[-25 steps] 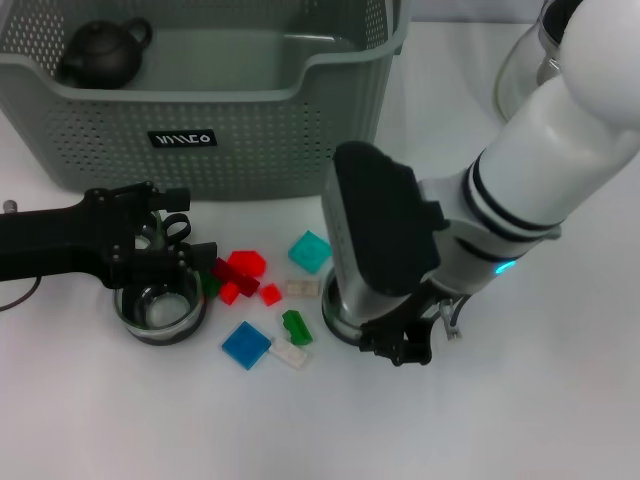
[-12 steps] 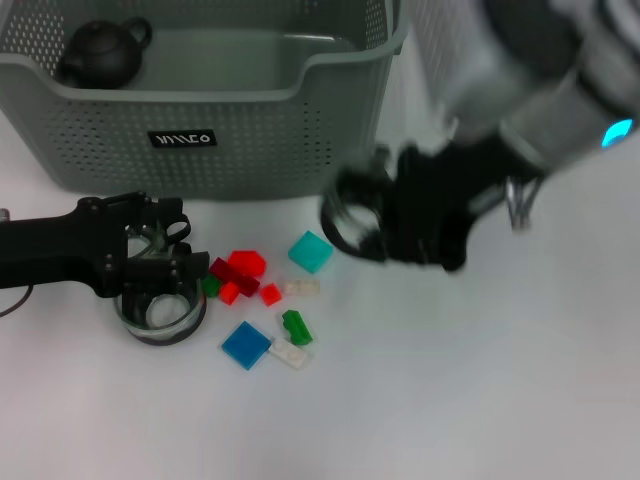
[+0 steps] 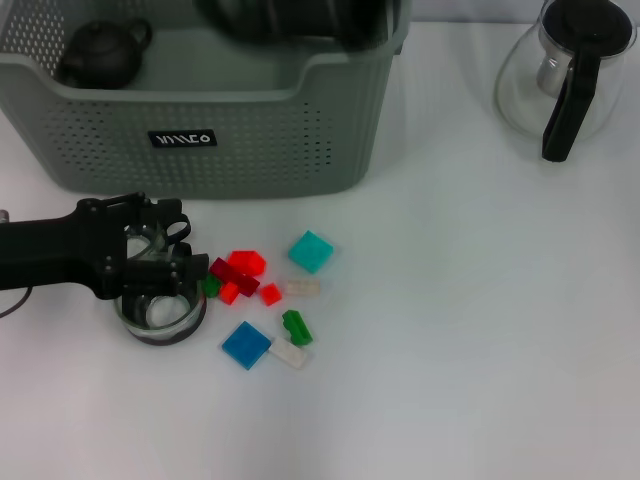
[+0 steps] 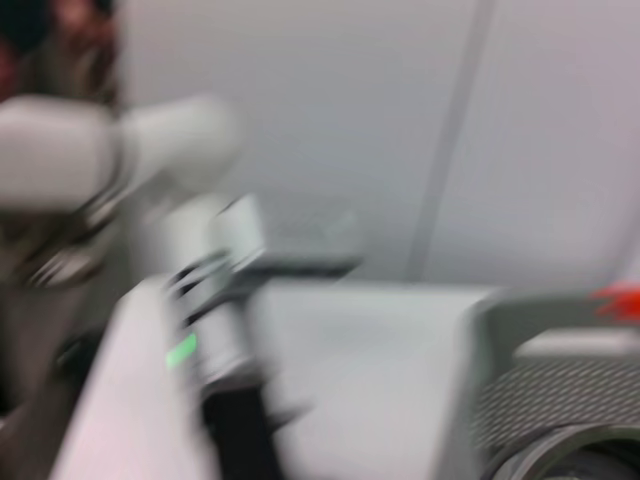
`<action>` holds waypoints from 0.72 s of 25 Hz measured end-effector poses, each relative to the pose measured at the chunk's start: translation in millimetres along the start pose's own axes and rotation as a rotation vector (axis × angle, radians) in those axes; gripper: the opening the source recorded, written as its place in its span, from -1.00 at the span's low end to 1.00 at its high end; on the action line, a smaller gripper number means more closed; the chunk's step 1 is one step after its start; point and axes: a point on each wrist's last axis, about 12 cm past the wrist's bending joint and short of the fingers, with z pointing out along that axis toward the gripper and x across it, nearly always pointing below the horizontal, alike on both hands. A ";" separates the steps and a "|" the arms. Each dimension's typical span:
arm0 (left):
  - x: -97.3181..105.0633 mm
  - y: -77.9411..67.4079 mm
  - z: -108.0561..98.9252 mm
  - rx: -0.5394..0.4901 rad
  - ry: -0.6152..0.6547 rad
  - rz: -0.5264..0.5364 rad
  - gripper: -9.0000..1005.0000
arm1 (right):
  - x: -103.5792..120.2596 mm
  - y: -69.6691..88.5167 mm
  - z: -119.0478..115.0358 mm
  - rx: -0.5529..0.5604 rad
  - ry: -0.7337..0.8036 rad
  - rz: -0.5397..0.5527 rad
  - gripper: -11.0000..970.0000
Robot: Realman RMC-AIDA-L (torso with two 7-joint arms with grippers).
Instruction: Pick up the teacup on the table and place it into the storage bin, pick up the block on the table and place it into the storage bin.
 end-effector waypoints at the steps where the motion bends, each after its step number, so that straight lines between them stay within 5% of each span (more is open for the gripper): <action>1: -0.2 0.1 0.3 0.001 0.000 0.003 0.87 | -3.2 -8.7 2.5 0.047 -0.038 0.021 -0.88; 11: -3.3 0.9 4.0 0.012 -0.004 0.014 0.87 | 23.2 -83.4 76.3 0.354 -0.061 0.123 -0.87; 18: -5.6 2.8 6.8 0.008 -0.007 0.022 0.87 | 50.9 -92.8 125.9 0.477 0.093 0.041 -0.87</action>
